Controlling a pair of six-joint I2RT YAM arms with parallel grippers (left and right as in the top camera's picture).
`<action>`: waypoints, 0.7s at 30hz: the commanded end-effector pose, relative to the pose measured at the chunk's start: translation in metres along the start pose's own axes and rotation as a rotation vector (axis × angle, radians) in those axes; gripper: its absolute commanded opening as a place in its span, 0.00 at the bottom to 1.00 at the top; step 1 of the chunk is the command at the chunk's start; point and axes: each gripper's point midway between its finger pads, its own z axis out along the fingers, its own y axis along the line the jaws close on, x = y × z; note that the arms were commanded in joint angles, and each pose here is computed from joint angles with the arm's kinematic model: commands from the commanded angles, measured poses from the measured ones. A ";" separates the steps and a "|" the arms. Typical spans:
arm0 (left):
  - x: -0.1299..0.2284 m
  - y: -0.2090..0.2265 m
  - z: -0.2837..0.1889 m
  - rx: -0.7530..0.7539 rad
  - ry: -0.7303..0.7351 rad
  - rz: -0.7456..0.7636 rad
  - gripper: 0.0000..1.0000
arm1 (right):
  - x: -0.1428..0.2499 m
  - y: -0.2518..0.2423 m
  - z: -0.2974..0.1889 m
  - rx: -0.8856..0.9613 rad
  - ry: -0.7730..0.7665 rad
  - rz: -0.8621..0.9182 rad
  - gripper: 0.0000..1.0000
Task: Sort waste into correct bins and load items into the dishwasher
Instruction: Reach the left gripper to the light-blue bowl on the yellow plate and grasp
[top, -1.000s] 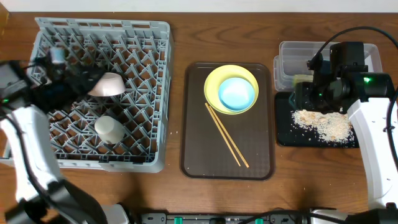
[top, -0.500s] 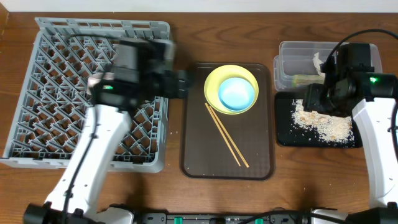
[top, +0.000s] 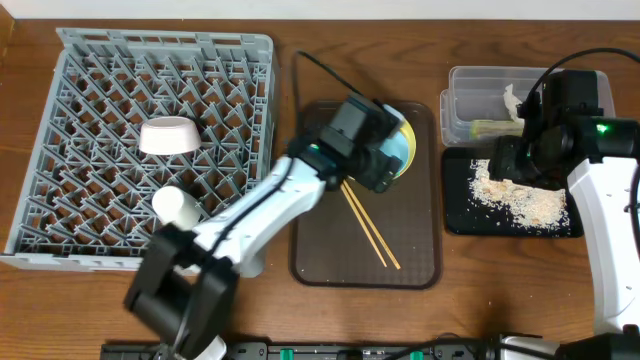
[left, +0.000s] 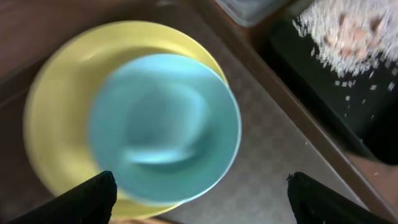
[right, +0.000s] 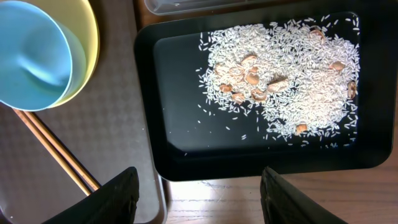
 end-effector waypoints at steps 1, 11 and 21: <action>0.003 -0.013 0.021 0.003 0.017 0.100 0.88 | -0.005 -0.003 -0.008 0.008 -0.030 0.018 0.61; 0.031 0.006 0.058 -0.111 0.108 0.144 0.83 | -0.005 -0.003 -0.008 0.008 -0.030 0.018 0.61; 0.042 0.047 0.062 -0.336 0.157 0.175 0.60 | -0.005 -0.003 -0.008 0.008 -0.029 0.018 0.60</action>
